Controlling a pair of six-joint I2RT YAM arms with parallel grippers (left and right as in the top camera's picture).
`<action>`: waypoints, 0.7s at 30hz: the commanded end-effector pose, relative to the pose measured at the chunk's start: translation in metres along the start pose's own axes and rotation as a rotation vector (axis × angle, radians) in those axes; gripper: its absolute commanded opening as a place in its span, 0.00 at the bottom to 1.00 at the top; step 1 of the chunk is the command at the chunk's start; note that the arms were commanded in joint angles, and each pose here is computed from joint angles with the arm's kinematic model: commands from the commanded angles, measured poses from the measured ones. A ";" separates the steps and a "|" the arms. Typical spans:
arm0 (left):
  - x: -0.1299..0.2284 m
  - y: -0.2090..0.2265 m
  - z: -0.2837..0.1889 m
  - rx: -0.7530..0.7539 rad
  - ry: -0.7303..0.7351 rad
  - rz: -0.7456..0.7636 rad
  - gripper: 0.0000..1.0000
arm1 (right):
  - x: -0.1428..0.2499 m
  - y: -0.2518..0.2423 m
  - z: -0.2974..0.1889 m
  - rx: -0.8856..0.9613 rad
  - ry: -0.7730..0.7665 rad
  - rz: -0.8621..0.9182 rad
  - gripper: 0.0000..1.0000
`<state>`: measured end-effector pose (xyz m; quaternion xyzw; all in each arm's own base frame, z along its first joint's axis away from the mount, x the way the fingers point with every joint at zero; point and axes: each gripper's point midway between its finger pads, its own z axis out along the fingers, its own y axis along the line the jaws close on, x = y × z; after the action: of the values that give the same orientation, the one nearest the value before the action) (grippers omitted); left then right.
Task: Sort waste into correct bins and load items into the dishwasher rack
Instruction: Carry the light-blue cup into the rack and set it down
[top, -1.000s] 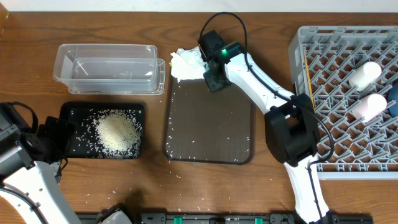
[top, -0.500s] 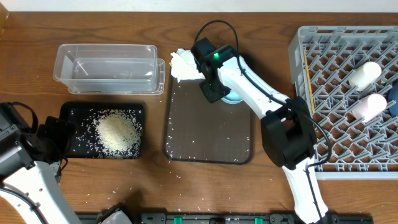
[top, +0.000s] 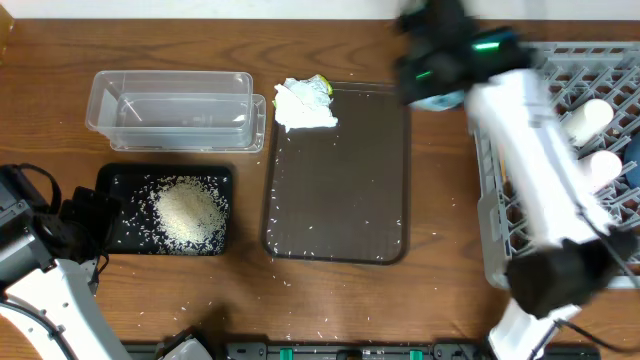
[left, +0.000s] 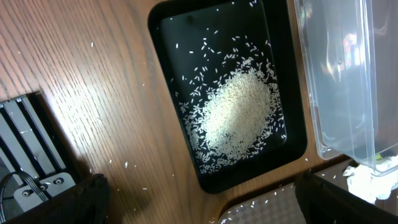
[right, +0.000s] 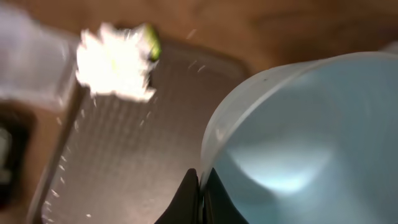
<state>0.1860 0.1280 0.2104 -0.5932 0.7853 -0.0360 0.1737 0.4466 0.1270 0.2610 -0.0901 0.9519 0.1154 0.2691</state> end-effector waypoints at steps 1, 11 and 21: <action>-0.002 0.002 -0.002 -0.009 -0.011 -0.010 0.98 | -0.009 -0.025 -0.028 -0.223 -0.053 0.067 0.01; -0.003 0.002 -0.002 -0.009 -0.011 -0.009 0.98 | -0.004 -0.131 -0.055 -0.666 -0.211 0.363 0.01; -0.003 0.002 -0.002 -0.009 -0.011 -0.009 0.98 | -0.002 -0.163 -0.019 -1.004 -0.273 0.480 0.01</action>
<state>0.1859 0.1281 0.2104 -0.5932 0.7853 -0.0359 0.1737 0.4795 -0.0394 0.2412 0.0398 0.7859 0.5474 0.2851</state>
